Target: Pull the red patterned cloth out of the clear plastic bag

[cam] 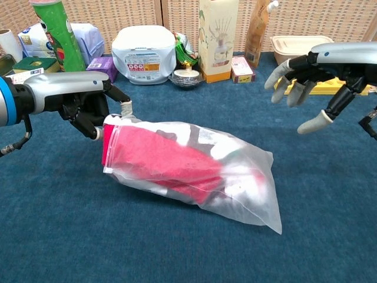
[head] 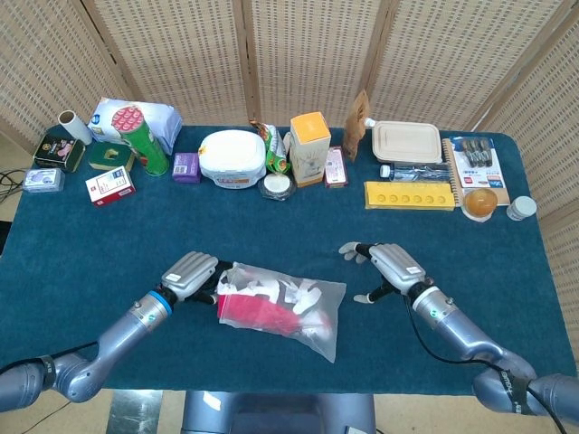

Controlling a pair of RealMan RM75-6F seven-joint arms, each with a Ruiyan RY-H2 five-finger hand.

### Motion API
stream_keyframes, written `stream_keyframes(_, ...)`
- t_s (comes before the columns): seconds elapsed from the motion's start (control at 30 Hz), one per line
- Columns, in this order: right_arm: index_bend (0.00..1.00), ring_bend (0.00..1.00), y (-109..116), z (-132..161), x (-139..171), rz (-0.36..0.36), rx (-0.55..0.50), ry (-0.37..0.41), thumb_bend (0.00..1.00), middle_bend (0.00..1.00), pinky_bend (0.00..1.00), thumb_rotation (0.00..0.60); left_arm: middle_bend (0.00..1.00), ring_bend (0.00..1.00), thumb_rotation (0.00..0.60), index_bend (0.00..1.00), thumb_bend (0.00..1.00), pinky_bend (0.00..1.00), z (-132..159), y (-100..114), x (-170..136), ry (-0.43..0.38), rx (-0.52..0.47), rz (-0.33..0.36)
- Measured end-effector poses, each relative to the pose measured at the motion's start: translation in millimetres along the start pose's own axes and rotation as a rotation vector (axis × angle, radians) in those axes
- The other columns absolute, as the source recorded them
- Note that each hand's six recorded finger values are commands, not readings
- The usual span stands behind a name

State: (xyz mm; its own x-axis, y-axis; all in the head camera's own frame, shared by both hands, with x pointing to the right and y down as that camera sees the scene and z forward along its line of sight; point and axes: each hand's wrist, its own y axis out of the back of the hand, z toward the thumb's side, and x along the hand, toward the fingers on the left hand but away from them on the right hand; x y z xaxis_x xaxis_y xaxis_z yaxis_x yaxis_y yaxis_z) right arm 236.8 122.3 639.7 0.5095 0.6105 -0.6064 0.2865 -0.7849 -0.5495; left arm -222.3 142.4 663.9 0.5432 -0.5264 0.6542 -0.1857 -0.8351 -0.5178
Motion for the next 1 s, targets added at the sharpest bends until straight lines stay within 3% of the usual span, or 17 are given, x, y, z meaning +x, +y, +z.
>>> stream_keyframes(0.3, 0.36, 0.69, -11, -2, 25, 0.019, 0.069, 0.089, 0.16, 0.54, 0.62, 0.6, 1.0, 1.0, 0.6, 0.83, 0.53, 0.97, -1, 0, -6, 0.021, -0.009, -0.036)
stream_keyframes(0.47, 0.36, 0.8, -12, 0, 33, -0.02, 0.133, 0.162, 0.16, 0.63, 0.78, 0.6, 1.0, 1.0, 0.6, 0.83, 0.53, 0.97, 1, 0, -5, 0.039, -0.042, -0.052)
stream_keyframes(0.77, 0.34, 0.91, -25, 1, 45, -0.083, 0.241, 0.313, 0.14, 0.71, 0.9, 0.6, 1.0, 1.0, 0.6, 0.83, 0.53, 0.97, 8, 0, -3, 0.077, -0.083, -0.082)
stream_keyframes(1.0, 0.24, 1.0, -40, -4, 52, -0.119, 0.342, 0.401, 0.12, 0.81, 1.0, 0.6, 1.0, 1.0, 0.6, 0.83, 0.53, 0.97, 9, 1, -5, 0.1, -0.091, -0.097)
